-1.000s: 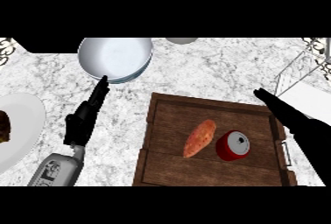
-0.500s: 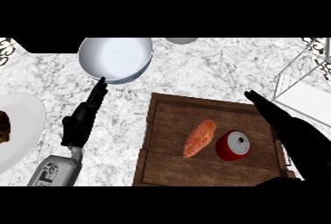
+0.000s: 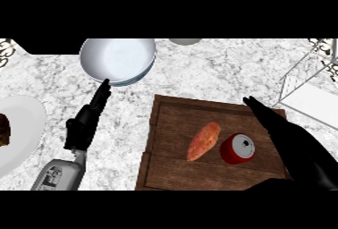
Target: Pick the can from the tray and place it in the tiered shelf
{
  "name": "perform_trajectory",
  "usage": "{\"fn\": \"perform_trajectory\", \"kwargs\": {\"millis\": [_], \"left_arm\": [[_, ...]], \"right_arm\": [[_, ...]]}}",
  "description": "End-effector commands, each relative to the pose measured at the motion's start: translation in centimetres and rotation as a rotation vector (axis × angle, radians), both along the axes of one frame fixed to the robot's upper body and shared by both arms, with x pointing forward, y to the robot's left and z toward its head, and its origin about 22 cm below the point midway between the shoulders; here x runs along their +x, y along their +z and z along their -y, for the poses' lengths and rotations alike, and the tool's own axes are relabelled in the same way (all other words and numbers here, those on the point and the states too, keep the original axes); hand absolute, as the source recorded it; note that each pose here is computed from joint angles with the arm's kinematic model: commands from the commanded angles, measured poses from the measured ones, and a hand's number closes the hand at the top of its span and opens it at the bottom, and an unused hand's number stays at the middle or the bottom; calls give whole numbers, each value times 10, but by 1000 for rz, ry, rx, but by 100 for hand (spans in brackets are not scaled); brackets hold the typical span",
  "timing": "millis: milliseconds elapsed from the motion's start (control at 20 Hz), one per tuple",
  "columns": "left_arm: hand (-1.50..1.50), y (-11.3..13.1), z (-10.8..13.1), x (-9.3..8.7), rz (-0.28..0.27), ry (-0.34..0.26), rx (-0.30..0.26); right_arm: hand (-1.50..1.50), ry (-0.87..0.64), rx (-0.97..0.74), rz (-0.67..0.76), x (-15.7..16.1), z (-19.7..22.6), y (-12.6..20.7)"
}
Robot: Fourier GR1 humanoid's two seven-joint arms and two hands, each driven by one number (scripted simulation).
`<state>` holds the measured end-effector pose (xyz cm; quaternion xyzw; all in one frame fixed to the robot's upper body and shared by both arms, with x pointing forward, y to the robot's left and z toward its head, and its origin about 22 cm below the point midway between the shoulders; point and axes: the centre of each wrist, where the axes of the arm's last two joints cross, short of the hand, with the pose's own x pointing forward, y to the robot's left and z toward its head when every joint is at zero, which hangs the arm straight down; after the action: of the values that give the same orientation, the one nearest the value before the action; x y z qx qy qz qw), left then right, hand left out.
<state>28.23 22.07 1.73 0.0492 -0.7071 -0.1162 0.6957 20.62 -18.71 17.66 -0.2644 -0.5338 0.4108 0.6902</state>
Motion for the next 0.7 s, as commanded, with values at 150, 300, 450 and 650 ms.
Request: {"fn": "perform_trajectory", "kwargs": {"millis": [150,300,450,650], "left_arm": [[0,-1,-15,6,1,7,-12],[0,-14,-7,0,-12,-8,-3],[0,5,-10,-8,-6,-3,-10],[0,-3,-1,25,0,-3,4]], "right_arm": [[-150,-41,-96,-81,15,2,-5],[-150,-50,-106,-67,5,-13,-24],[-150,-44,-117,-80,9,-10,-34],[-150,-62,-125,-77,18,-11,-28]]}}
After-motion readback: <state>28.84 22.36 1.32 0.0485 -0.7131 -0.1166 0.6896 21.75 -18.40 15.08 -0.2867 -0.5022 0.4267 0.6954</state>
